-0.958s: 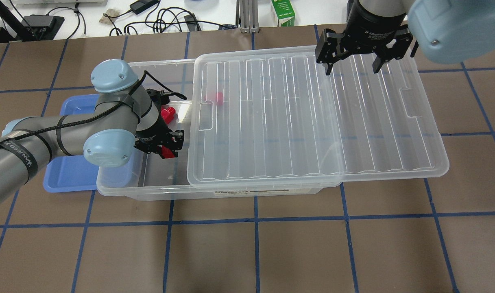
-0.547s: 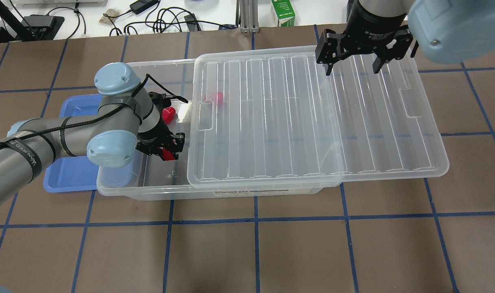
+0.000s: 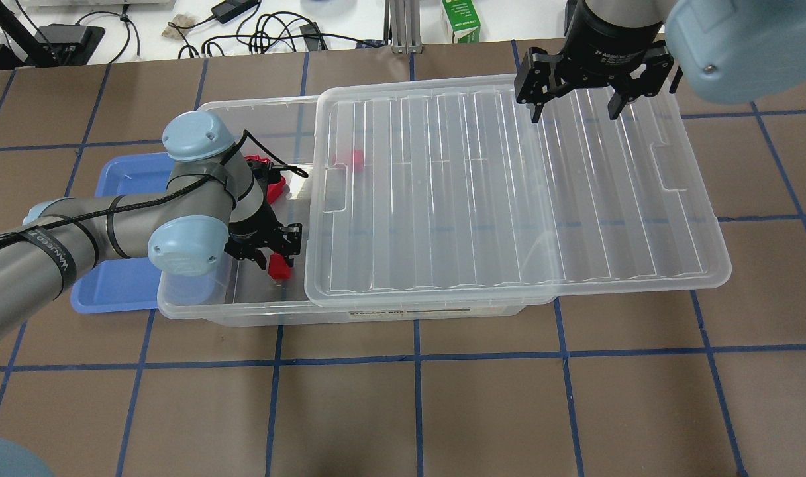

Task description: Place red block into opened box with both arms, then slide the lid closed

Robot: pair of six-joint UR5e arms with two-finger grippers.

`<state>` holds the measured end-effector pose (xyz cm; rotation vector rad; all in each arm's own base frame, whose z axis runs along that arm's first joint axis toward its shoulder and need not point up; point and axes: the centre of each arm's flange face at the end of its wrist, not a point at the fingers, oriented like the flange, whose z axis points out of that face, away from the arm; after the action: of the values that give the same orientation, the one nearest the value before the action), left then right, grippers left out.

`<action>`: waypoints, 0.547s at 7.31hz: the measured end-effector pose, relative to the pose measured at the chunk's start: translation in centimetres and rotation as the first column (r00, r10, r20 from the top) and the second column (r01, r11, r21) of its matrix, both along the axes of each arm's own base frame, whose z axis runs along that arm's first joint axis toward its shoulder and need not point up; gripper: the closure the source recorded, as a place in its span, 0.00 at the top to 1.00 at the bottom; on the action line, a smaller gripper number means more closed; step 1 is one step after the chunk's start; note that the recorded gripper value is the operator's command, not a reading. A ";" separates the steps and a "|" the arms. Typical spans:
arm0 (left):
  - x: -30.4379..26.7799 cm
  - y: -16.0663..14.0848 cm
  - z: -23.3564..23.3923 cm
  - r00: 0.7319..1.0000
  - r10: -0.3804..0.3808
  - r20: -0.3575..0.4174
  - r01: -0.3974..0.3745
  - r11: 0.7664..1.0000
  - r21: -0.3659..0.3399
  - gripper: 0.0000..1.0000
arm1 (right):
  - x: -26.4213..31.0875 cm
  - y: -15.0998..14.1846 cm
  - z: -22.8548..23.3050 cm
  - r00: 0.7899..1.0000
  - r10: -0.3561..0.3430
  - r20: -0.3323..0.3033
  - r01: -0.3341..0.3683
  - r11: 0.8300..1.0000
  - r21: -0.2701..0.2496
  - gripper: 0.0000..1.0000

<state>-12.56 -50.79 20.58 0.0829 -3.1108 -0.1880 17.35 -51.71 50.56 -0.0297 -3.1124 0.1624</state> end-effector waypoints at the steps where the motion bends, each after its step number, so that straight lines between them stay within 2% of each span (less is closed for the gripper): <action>1: 0.0 -0.7 1.7 1.000 -0.004 0.002 0.004 0.999 -0.040 1.00 | -0.8 -0.3 0.1 1.000 0.014 -0.005 -0.014 1.000 -0.003 1.00; 3: -0.2 -2.9 9.1 1.000 -0.002 0.007 0.003 0.991 -0.134 1.00 | -8.0 -2.1 0.4 0.996 0.083 -0.026 -0.083 0.997 0.002 1.00; 4: -0.3 -3.5 13.8 1.000 -0.001 0.007 0.002 0.989 -0.146 1.00 | -13.3 -2.6 0.3 0.995 0.091 -0.033 -0.090 0.996 0.015 1.00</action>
<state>-12.90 -54.24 34.43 0.0776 -3.1196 0.0406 4.03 -54.36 50.82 0.1133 -3.0822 0.1427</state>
